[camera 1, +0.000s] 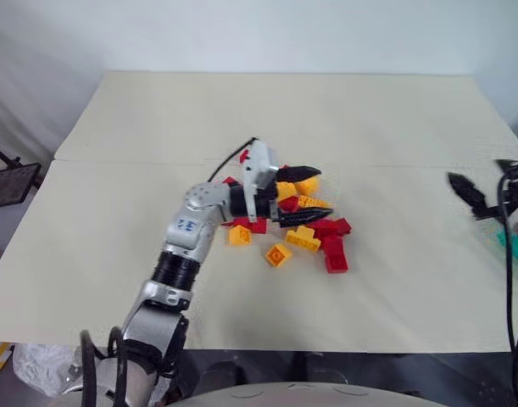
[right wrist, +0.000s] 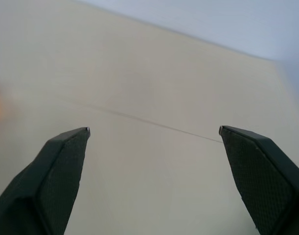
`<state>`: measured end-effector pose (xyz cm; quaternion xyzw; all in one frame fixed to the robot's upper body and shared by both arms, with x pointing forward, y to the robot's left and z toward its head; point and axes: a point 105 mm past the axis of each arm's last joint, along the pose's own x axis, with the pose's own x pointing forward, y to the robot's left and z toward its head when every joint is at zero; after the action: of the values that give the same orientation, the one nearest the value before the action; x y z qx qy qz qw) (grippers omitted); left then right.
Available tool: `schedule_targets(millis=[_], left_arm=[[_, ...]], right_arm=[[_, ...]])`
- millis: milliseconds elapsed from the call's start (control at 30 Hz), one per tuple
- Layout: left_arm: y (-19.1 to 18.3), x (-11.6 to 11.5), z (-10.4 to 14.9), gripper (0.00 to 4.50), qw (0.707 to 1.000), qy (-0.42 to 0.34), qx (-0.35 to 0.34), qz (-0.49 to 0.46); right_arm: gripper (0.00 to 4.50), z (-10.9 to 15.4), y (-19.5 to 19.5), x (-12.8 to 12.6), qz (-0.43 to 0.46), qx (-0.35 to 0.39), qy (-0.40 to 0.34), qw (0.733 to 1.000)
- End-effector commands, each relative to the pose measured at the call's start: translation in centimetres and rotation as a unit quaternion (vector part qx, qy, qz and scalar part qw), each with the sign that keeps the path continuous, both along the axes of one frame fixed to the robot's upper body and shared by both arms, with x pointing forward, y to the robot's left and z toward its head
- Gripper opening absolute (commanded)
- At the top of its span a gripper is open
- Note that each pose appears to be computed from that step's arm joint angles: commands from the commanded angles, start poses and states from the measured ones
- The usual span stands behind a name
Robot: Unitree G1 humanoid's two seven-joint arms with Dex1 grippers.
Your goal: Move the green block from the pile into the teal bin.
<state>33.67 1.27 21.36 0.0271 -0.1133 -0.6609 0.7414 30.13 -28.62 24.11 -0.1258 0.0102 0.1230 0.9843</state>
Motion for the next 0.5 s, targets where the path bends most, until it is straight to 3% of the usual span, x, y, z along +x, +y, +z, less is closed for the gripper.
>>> schedule_targets(millis=[33,100,233,367,500], left_arm=[[4.4,-0.4,0.9,4.50,0.999,-0.013,0.006,0.035],[7.1,-0.7,0.9,4.50,0.999,-0.010,0.016,0.044],[12.9,-0.8,-0.4,4.50,0.990,-0.034,0.079,0.115],[18.4,-2.5,-2.3,4.50,0.977,0.000,0.125,0.174],[20.9,-3.8,-3.5,4.50,0.966,0.022,0.143,0.213]], right_arm=[[4.43,-1.3,6.1,-1.3,0.206,-0.068,0.049,0.975],[4.43,-3.0,6.8,-1.2,0.258,-0.113,0.080,0.956],[4.43,-3.9,6.6,-0.7,0.305,-0.116,0.088,0.941],[4.43,-5.4,4.8,-0.9,0.328,-0.122,0.124,0.929],[4.43,-6.0,3.3,-0.6,0.316,-0.129,0.134,0.930]])
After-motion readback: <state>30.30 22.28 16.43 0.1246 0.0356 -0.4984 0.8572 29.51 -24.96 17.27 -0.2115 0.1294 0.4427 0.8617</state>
